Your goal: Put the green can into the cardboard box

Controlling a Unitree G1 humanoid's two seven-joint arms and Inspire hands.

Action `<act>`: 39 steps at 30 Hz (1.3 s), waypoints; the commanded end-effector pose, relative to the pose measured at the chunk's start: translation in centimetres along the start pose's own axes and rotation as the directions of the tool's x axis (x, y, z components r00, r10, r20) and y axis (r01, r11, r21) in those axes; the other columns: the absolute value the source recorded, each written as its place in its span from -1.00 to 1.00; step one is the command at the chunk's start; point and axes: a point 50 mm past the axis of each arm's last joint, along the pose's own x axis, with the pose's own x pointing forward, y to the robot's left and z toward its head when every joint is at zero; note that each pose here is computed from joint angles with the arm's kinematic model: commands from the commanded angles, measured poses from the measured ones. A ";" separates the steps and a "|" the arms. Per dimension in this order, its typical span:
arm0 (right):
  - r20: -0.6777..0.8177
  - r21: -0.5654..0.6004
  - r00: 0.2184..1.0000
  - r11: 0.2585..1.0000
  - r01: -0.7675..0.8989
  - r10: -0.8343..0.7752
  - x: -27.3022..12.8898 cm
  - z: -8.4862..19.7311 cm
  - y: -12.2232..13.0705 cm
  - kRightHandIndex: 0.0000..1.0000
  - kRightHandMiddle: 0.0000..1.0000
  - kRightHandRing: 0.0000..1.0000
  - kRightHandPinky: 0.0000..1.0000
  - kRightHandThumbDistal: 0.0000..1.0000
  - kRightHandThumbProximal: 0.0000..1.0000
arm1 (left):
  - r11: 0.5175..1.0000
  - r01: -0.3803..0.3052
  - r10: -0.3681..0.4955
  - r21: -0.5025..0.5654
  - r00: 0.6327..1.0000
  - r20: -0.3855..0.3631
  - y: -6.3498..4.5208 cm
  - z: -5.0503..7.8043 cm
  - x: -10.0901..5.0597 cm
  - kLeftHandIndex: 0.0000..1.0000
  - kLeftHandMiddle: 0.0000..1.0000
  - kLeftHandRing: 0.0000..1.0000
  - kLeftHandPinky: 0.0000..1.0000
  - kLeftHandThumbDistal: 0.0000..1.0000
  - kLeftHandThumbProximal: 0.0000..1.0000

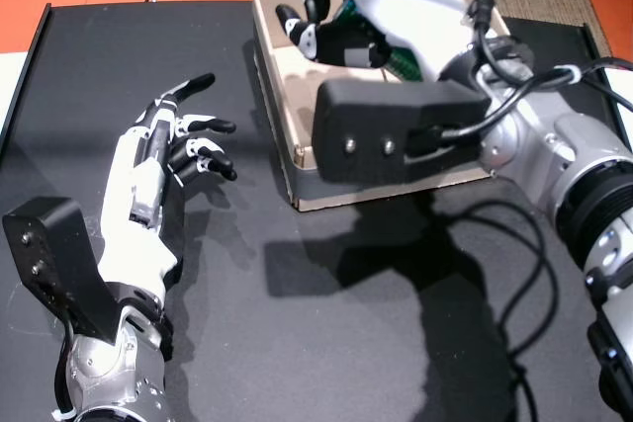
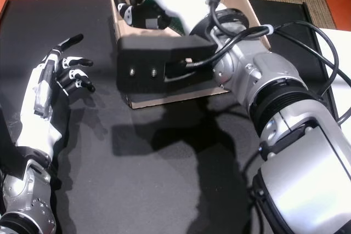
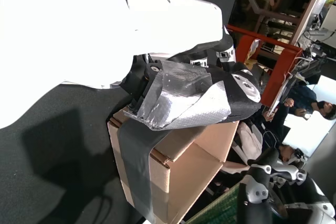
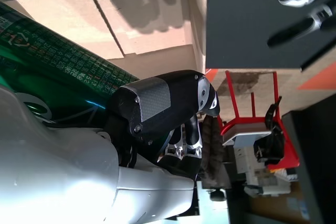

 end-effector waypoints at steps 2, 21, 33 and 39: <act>0.042 -0.079 0.999 0.997 0.017 -0.014 0.3 0.2 -0.8 -0.97 -0.89 -0.62 -0.46 0.24 -0.91 | 0.999 -0.003 0.003 -0.039 1.000 -0.011 0.1 -0.8 -0.9 -0.54 -0.52 -0.26 0.32 -0.59 0.57; 0.116 -0.555 0.981 0.829 -0.068 0.158 0.5 -0.4 -1.1 0.62 0.63 0.80 0.69 0.58 0.42 | 0.997 -0.020 0.018 -0.081 0.999 -0.026 -0.2 -0.8 -0.4 -0.55 -0.53 -0.26 0.35 -0.64 0.58; 0.081 -0.522 0.985 0.848 -0.091 0.155 0.5 -0.7 -1.3 0.92 0.91 0.93 0.68 0.42 0.65 | 0.994 -0.025 0.022 -0.111 0.999 -0.030 0.1 -0.8 -0.3 -0.63 -0.58 -0.34 0.35 -0.75 0.61; 0.070 -0.498 0.986 0.862 -0.095 0.150 0.6 -0.7 -1.5 0.91 0.93 0.98 0.71 0.27 0.54 | 0.994 -0.037 0.033 -0.103 0.999 -0.042 0.2 -0.8 -0.3 -0.64 -0.60 -0.36 0.35 -0.77 0.60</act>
